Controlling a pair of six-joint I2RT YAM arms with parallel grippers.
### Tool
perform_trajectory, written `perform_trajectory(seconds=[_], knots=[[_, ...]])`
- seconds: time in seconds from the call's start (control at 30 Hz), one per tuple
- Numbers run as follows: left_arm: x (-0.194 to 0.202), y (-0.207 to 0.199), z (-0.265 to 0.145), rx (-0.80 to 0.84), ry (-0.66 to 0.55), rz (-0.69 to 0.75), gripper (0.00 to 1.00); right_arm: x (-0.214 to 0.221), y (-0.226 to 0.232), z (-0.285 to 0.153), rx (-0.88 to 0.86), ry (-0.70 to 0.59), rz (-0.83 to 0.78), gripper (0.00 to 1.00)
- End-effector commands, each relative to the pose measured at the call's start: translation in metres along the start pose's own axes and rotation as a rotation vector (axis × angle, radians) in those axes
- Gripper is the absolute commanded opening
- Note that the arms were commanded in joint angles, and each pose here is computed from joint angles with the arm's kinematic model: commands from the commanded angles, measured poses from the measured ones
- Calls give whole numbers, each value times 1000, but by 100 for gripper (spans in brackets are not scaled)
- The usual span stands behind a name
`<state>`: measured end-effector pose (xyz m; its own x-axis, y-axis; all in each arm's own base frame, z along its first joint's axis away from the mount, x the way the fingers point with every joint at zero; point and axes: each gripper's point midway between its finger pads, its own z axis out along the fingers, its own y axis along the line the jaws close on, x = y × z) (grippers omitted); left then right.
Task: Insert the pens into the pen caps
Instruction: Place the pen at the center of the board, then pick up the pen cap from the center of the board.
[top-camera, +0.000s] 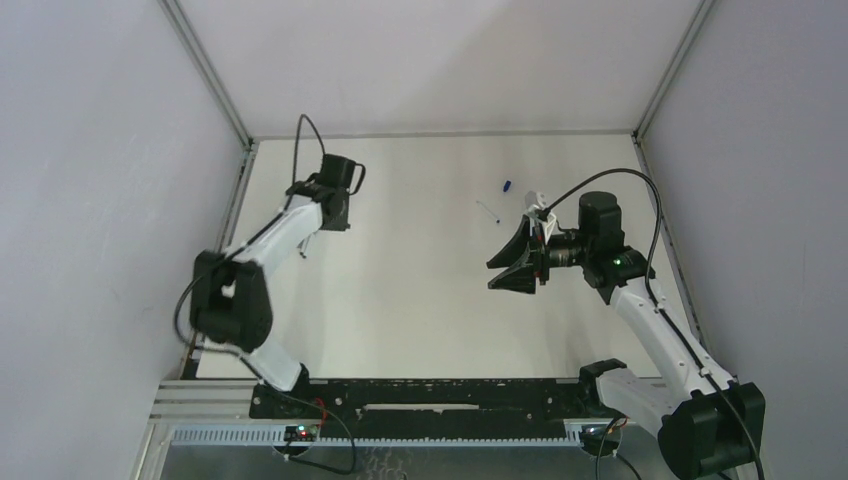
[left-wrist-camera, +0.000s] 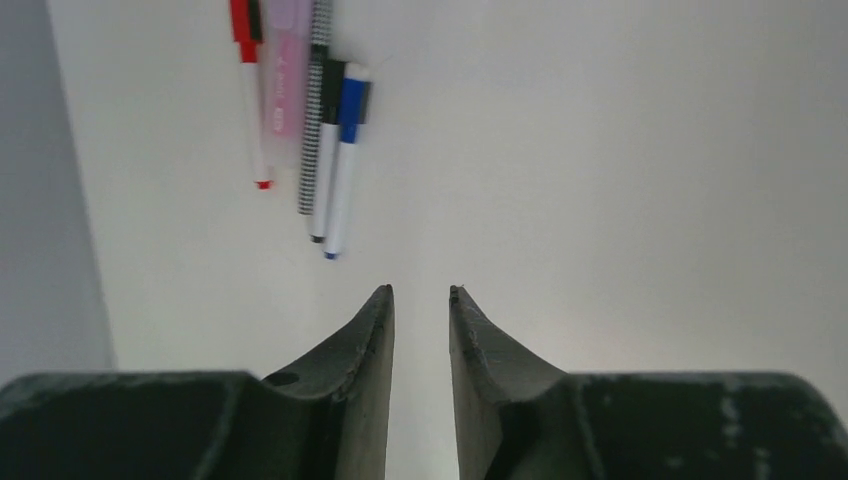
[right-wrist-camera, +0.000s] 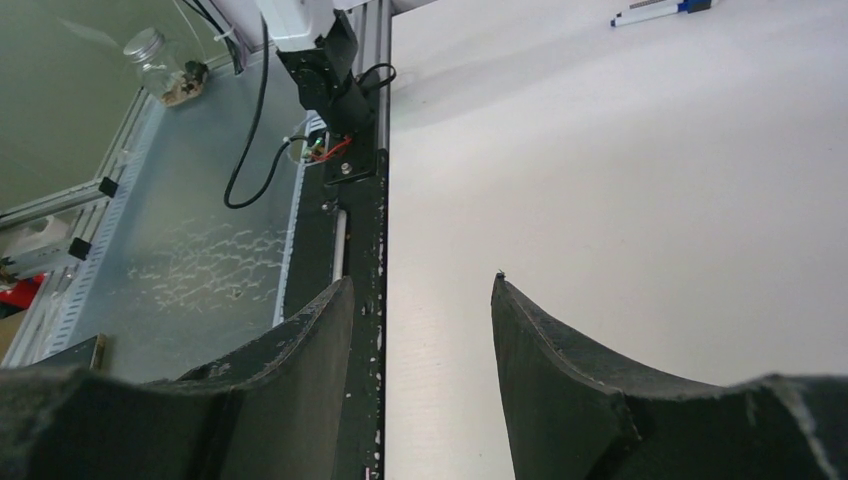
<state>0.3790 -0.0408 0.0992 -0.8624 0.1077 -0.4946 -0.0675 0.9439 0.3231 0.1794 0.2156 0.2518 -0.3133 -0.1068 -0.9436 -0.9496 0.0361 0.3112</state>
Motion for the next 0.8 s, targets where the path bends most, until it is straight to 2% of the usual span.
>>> perform_trajectory(seconds=[0.0,0.07,0.2,0.33,0.5,0.57,0.77], knots=[[-26,-38,-60,346,-227,-131,31,-16,-3,-6,35,-6,-87,60],[-31,-49,-88,485,-316,-181,32,-16,-8,-8,61,-6,-88,60],[-36,-55,-144,691,-470,-276,41,-15,-26,-16,144,-4,-75,60],[-37,-56,-196,864,-534,-378,51,-10,-51,-24,254,19,-61,60],[-34,-64,-248,1078,-407,-580,57,-4,-83,-33,361,54,-12,60],[-32,-63,-258,1084,-339,-673,59,-6,-95,-36,402,66,2,60],[-25,-52,-301,1056,-287,-740,64,-19,-142,-47,531,100,13,60]])
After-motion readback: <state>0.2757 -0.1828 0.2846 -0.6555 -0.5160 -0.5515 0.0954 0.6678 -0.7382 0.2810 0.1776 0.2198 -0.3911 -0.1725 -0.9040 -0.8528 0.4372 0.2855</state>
